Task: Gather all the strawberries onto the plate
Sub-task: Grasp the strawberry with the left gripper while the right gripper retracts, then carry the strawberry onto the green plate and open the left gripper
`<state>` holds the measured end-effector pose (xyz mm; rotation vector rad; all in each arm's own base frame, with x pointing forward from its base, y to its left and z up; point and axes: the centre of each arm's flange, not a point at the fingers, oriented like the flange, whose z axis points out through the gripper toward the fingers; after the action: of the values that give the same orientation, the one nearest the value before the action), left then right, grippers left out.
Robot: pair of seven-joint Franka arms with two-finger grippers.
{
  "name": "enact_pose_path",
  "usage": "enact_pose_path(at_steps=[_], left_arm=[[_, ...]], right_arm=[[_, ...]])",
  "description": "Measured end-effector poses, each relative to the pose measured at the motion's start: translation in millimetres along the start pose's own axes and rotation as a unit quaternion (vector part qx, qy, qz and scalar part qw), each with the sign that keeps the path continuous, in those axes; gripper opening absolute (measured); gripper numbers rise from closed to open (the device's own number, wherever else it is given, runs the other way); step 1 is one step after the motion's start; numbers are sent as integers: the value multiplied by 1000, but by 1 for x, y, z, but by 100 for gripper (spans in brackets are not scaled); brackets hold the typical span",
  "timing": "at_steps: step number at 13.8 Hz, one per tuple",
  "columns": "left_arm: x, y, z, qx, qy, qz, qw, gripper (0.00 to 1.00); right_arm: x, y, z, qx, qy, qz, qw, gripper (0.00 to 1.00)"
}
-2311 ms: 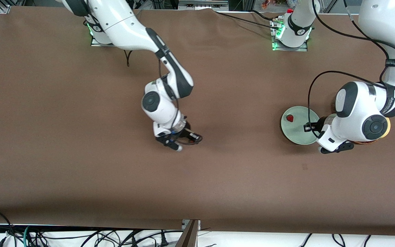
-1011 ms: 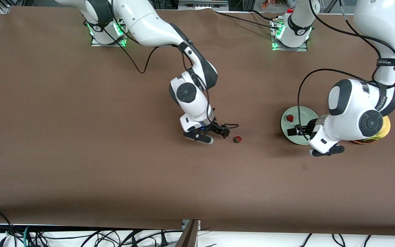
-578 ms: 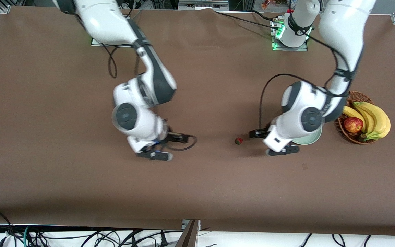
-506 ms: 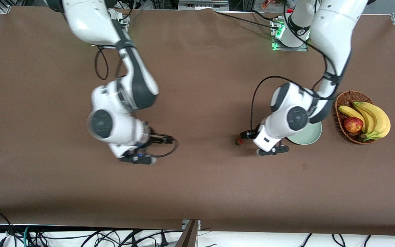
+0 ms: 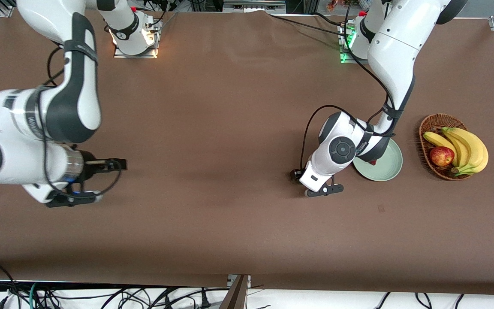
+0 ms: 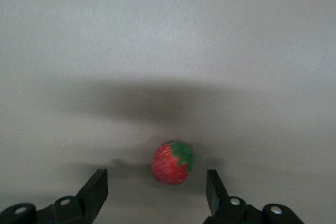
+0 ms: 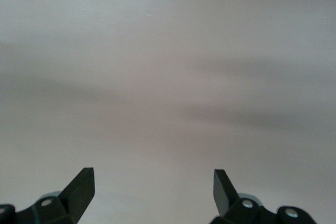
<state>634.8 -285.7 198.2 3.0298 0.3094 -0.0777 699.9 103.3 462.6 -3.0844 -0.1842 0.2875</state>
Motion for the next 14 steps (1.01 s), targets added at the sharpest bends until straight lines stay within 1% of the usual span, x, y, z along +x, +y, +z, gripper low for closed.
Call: enact_pose_path(at_steps=[1,2,3,5,6,8,9,10,11,12,14], left_arm=[[3,1,-1,1,4,1,1000,77],[4,2,0,1,5,2,1000,67],[3,3,3,3,5,3,1000,64],[1,5,12,12,4,6,1000,64],[-1,7,17,16,4,4,1000,56],[-1,9,20,17,4,1,1000,52],[0,9,19,17,5,-1,1000,41],[2,9,17,16,8,-4,1000,34],[4,8,15,15,10,-10,1000,34],[7,7,12,14,13,-13,1000,34],[20,-4,-6,22,10,-26,999,34]], right_arm=[[-7,15,-14,-12,3,2,1000,100],[-16,28,-28,-19,5,4,1000,100],[-27,41,-43,-24,8,4,1000,100],[-52,61,-71,-33,15,-5,999,100],[-65,67,-84,-36,19,-9,999,100],[-89,78,-98,-27,22,-10,999,100],[-100,85,-100,-24,19,-7,1000,100],[-112,93,-102,-26,15,-4,1000,100],[-125,100,-107,-36,14,-1,999,100],[-138,105,-115,-43,20,0,999,100],[-165,107,-137,-46,38,1,998,100]])
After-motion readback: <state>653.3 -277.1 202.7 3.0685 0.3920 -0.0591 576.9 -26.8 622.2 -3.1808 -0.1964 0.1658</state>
